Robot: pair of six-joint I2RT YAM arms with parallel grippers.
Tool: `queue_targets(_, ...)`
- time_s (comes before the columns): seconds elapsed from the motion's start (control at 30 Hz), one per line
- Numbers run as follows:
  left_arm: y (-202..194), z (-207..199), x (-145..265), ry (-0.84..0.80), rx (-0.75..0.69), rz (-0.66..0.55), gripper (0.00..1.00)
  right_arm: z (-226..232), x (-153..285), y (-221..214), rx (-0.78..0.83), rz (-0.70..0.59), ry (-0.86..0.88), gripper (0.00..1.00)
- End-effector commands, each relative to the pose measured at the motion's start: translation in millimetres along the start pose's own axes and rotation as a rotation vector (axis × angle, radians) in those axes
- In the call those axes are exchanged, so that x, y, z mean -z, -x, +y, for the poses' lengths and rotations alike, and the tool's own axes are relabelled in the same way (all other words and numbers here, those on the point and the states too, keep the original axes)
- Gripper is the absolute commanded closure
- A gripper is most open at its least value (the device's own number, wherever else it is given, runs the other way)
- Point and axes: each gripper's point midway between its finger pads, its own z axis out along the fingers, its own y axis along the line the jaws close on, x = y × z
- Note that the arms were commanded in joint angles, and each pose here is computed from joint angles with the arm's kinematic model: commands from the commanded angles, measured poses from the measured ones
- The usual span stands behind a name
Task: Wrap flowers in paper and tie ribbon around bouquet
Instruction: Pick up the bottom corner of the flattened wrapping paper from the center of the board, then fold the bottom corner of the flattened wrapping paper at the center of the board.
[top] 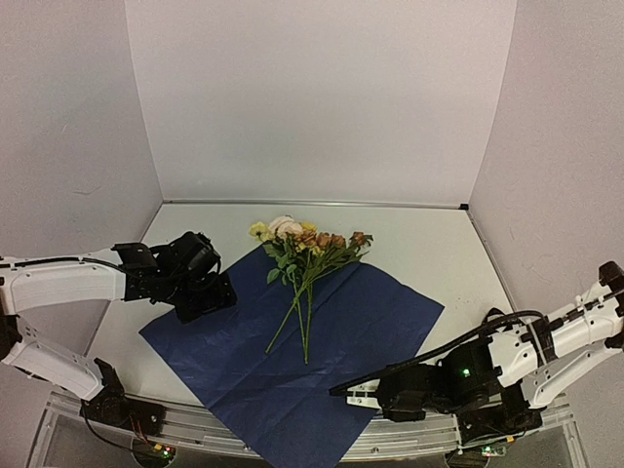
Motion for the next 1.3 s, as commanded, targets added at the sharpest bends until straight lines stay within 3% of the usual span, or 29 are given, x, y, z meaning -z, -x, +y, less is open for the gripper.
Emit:
queue_targets(0.0,4,-5,3,-0.03,0.034,-0.015,0.18,-2,-11,-10,0.044,-0.042,-0.071,0.46)
queue_targets(0.3,5,-7,-4,-0.022,0.022,-0.011,0.18,5,-24,-27,0.154,-0.037,-0.103,0.42)
queue_targets(0.63,9,-13,-11,-0.015,0.003,0.004,0.18,15,-34,-2,0.255,-0.085,-0.171,0.43)
queue_targets(0.73,11,-14,-12,-0.012,-0.002,0.005,0.18,15,-33,3,0.249,-0.093,-0.171,0.5)
queue_targets(0.87,11,-16,-13,-0.014,-0.01,0.011,0.18,10,-28,13,0.232,-0.112,-0.183,0.82)
queue_targets(0.97,13,-20,-10,-0.023,-0.025,0.01,0.19,4,-23,18,0.212,-0.105,-0.187,0.99)
queue_targets(1.27,30,-45,11,-0.102,-0.115,-0.03,0.19,-23,1,11,-0.094,0.036,0.008,1.0)
